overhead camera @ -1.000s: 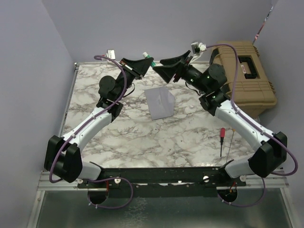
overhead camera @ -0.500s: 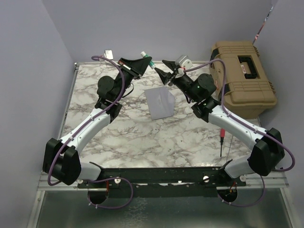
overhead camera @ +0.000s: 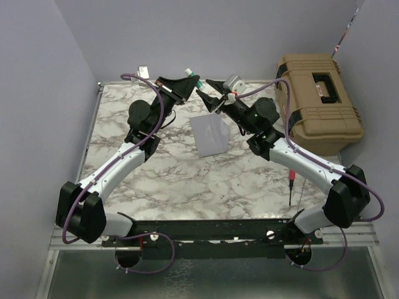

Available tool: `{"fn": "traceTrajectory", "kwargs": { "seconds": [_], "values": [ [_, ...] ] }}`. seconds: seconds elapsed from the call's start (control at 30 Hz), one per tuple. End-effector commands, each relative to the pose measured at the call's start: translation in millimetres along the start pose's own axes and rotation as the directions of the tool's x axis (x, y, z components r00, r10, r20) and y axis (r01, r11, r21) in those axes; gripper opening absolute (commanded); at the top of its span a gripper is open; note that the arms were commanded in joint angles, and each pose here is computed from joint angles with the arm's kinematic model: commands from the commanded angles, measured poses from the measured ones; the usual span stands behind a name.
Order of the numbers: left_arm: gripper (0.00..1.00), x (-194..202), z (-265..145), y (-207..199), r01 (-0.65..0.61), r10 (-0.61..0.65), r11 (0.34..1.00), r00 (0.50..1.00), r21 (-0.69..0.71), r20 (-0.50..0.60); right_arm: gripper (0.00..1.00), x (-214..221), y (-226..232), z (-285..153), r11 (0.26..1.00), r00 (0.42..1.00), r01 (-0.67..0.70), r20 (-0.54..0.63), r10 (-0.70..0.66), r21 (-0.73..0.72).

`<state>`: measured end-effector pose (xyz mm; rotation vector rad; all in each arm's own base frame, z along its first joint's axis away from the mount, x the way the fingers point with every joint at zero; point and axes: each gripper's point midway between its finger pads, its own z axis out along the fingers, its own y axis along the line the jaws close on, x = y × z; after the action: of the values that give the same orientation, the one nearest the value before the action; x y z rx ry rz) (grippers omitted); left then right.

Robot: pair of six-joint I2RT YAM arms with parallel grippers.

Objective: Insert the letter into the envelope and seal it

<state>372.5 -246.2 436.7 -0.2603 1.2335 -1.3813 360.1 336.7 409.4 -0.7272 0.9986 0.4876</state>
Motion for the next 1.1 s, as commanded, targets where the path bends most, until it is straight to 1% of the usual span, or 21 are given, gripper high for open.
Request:
{"fn": "traceTrajectory", "kwargs": {
  "seconds": [0.0,0.1,0.2,0.33,0.43,0.5,0.53,0.6,0.63,0.7,0.8,0.9,1.0,1.07],
  "values": [
    [0.0,-8.0,-6.8,-5.8,-0.007,0.007,1.0,0.999,0.002,0.033,0.47,-16.1,2.0,6.9,0.999,0.998,-0.039,0.042,0.039,-0.003],
    [0.0,-8.1,-7.6,-6.4,-0.008,0.008,1.0,0.999,0.003,0.034,0.43,-15.1,2.7,6.5,0.999,0.998,-0.051,0.041,0.051,-0.002],
    [0.0,-7.9,-8.1,-6.1,0.002,-0.002,1.0,0.999,0.004,0.036,0.35,-12.4,6.6,8.5,0.997,0.997,-0.074,0.027,0.075,-0.02],
    [0.0,-10.1,-8.4,-9.2,0.0,-0.001,1.0,0.999,0.014,0.044,0.29,-6.6,9.9,9.8,0.993,0.994,-0.112,0.013,0.112,-0.026],
    [0.0,-9.5,-8.5,-10.8,0.006,-0.007,1.0,0.999,0.021,0.04,0.17,-10.3,9.5,10.9,0.988,0.988,-0.152,0.016,0.152,-0.022],
    [0.0,-8.5,-9.0,-14.7,0.005,-0.007,0.999,0.999,0.041,0.033,0.04,-16.2,7.9,11.7,0.977,0.977,-0.213,0.021,0.213,-0.008],
    [0.0,-7.8,-9.1,-17.3,0.003,-0.004,0.999,1.0,0.055,0.028,0.01,-20.0,5.6,11.6,0.966,0.966,-0.258,0.023,0.258,0.0],
    [0.0,-6.9,-9.7,-21.3,-0.005,0.004,0.997,1.0,0.078,0.022,0.0,-28.1,5.5,9.8,0.931,0.93,-0.365,0.03,0.366,-0.022],
    [0.0,-6.8,-10.1,-24.0,-0.011,0.009,0.996,1.0,0.092,0.021,0.0,-32.9,6.2,8.3,0.899,0.898,-0.437,0.031,0.438,-0.039],
    [0.0,-6.4,-10.7,-28.6,-0.021,0.02,0.993,1.0,0.114,0.017,0.0,-39.3,3.7,4.8,0.838,0.84,-0.54,0.021,0.543,-0.07],
    [0.0,-6.4,-12.5,-35.4,-0.042,0.041,0.988,0.999,0.145,0.011,0.0,-48.6,-7.8,-2.9,0.707,0.71,-0.7,0.012,0.705,-0.101],
    [0.0,-5.3,-13.8,-43.1,-0.06,0.062,0.982,0.998,0.179,-0.008,0.0,-50.7,-26.7,-9.9,0.556,0.563,-0.82,-0.022,0.826,-0.136],
    [0.0,-3.9,-15.3,-50.2,-0.082,0.09,0.973,0.996,0.214,-0.027,0.0,-48.8,-42.1,-16.8,0.396,0.404,-0.907,-0.035,0.914,-0.14],
    [0.0,-2.6,-16.5,-53.5,-0.098,0.109,0.968,0.993,0.232,-0.034,0.0,-48.3,-44.0,-19.5,0.268,0.276,-0.954,-0.041,0.96,-0.136]
  ]
}}
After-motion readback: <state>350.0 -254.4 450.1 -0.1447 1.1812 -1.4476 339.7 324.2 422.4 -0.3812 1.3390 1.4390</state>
